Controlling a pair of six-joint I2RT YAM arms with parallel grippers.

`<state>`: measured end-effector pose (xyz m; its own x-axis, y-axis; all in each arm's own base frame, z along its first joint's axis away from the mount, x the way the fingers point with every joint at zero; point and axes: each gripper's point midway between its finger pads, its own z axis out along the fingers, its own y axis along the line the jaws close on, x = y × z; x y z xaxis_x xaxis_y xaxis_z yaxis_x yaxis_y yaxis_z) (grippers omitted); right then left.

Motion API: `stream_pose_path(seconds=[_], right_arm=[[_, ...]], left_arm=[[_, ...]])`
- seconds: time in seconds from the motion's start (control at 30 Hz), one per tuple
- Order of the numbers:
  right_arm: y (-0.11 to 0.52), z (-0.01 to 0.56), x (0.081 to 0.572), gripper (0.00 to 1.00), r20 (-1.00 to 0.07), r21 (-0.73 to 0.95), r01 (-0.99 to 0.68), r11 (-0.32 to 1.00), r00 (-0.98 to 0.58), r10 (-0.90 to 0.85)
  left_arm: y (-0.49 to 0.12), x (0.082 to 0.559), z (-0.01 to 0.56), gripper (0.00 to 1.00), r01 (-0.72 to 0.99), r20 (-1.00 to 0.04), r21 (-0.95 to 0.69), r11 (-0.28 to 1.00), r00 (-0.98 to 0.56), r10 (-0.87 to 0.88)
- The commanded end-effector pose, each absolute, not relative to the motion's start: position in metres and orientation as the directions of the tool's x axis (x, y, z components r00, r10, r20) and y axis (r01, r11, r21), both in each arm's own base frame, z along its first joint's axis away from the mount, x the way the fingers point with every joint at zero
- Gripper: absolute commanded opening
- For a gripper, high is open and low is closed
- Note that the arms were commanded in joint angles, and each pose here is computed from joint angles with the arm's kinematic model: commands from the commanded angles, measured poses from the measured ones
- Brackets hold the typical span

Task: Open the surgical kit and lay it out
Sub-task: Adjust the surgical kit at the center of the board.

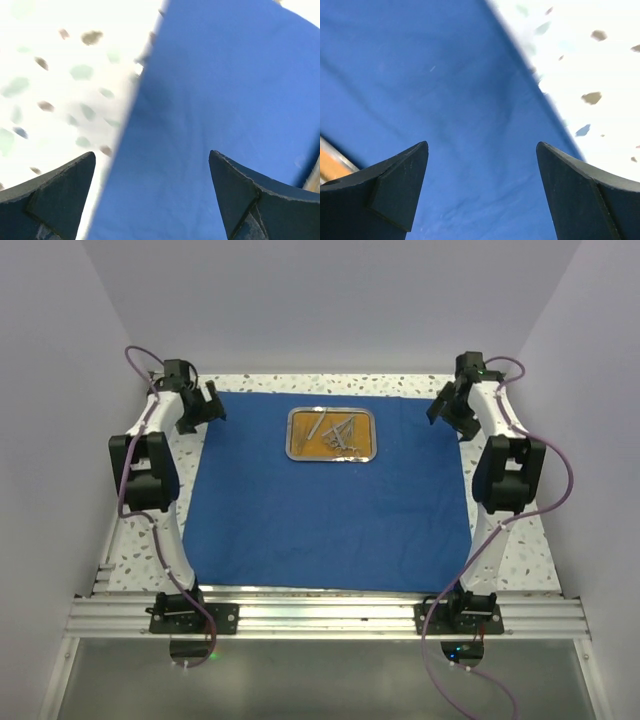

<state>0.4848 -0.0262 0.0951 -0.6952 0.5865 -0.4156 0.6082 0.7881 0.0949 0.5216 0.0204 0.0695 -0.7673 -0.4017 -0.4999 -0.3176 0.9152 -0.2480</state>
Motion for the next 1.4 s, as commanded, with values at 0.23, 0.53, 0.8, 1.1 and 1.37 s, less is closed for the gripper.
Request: stream_pose_path(seconds=[0.23,0.53,0.8,1.1,1.37], right_arm=[[-0.071,0.042,0.491,0.89,-0.392,0.097,0.685,0.722,-0.64,0.661],[-0.068,0.009,0.504,0.71,-0.345,0.117,0.681,0.723,-0.655,0.672],[-0.053,-0.006,0.519,0.0,-0.307,0.199,0.658,0.726,-0.662,0.684],[-0.034,0.027,0.591,0.0,-0.361,0.432,0.561,0.706,-0.61,0.706],[-0.055,0.023,0.578,0.0,-0.383,0.313,0.65,0.692,-0.58,0.718]], left_arm=[[0.033,0.556,0.038,0.99,-0.278,-0.536,-0.24,0.93,-0.761,-0.366],[0.03,0.555,0.019,0.86,-0.303,-0.488,-0.245,0.921,-0.782,-0.387],[0.015,0.56,0.019,0.15,-0.264,-0.476,-0.24,0.934,-0.807,-0.35],[0.05,0.565,0.032,0.0,-0.397,-0.519,-0.165,0.903,-0.744,-0.421],[0.094,0.584,0.052,0.0,-0.457,-0.573,-0.201,0.866,-0.663,-0.483]])
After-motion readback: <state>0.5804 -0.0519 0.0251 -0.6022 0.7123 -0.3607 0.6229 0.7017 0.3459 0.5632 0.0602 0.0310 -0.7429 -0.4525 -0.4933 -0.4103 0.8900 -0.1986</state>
